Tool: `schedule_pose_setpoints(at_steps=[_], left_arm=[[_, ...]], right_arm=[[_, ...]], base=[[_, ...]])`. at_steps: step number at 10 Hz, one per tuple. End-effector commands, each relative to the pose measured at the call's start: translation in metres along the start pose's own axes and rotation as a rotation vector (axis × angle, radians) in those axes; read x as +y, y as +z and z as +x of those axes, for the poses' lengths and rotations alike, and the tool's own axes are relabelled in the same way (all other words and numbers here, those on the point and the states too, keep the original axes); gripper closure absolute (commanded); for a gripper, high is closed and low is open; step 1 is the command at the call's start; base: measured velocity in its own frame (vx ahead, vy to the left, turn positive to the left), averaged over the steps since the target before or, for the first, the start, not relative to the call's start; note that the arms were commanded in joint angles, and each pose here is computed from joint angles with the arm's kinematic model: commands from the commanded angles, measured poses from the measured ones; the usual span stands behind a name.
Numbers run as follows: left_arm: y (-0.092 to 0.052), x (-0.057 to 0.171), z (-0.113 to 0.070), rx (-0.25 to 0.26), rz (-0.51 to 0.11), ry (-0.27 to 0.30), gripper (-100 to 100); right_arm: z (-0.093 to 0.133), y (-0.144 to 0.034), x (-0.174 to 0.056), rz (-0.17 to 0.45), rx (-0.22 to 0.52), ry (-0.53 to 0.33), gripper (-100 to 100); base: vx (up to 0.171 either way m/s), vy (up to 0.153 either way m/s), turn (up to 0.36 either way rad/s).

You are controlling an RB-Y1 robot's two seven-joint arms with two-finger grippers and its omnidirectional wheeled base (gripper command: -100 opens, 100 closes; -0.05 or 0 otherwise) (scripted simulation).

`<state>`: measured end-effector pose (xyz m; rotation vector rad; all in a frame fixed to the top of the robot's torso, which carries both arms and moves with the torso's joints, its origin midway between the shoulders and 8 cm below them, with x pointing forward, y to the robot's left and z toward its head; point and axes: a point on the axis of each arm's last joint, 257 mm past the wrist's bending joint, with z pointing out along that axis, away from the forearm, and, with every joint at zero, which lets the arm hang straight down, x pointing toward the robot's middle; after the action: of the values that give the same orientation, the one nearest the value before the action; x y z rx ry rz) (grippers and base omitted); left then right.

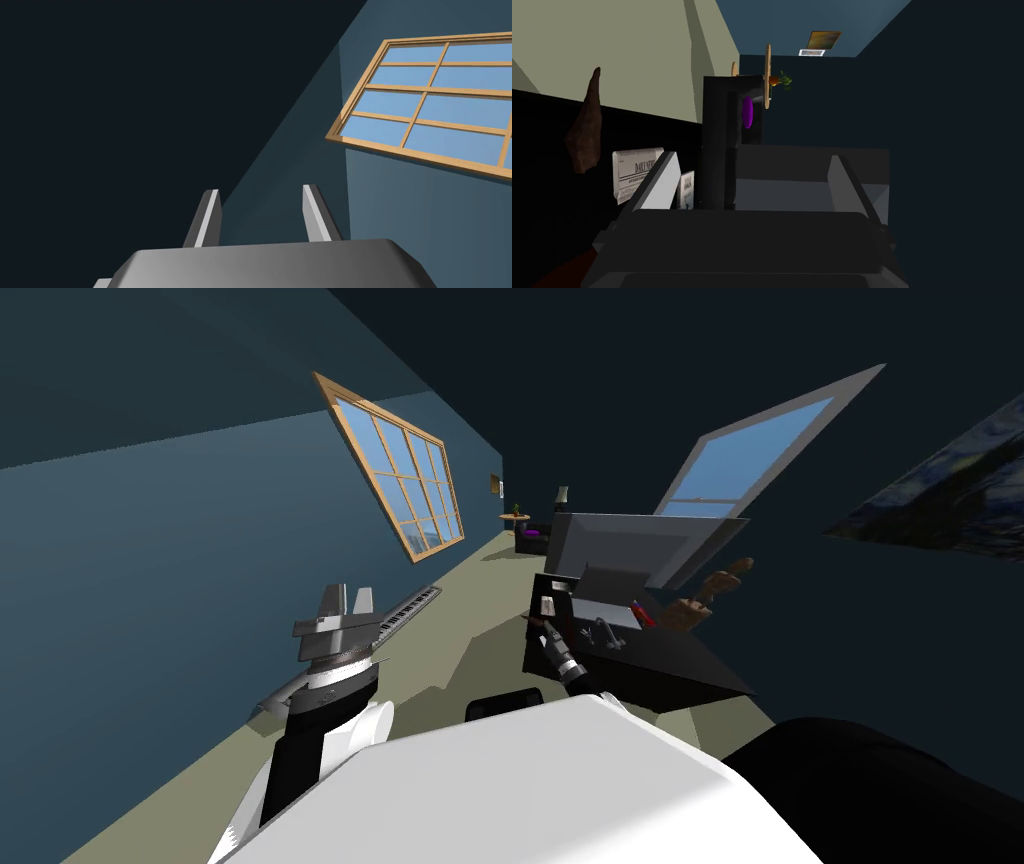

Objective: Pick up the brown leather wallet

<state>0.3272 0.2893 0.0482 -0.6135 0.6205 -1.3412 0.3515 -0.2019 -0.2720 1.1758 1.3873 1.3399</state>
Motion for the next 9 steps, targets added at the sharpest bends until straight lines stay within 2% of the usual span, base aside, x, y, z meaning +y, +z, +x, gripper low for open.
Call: schedule_pose_setpoints(at_steps=[1,3,4,7,8,9], left_arm=[[0.000,0.000,0.000,0.000,0.000,0.000,0],[0.000,0.000,0.000,0.000,0.000,0.000,0],[0.000,0.000,0.000,0.000,0.000,0.000,0],[0.000,0.000,0.000,0.000,0.000,0.000,0],[0.000,0.000,0.000,0.000,0.000,0.000,0],[0.000,0.000,0.000,0.000,0.000,0.000,0]], right_arm=[[0.017,-0.009,-0.035,0.089,0.031,0.020,-100],[0.030,-0.039,-0.095,0.243,0.068,0.041,-100],[0.034,-0.039,-0.095,0.244,0.075,0.045,-100],[0.049,-0.107,-0.180,0.483,0.126,0.064,-100],[0.051,-0.108,-0.182,0.486,0.131,0.066,-100],[0.054,-0.137,-0.208,0.568,0.146,0.068,-100]], base=[[0.002,0.005,0.247],[0.015,0.005,0.399],[0.019,-0.006,0.140],[0.036,-0.001,0.381],[0.036,-0.015,0.133],[0.033,-0.001,0.259]])
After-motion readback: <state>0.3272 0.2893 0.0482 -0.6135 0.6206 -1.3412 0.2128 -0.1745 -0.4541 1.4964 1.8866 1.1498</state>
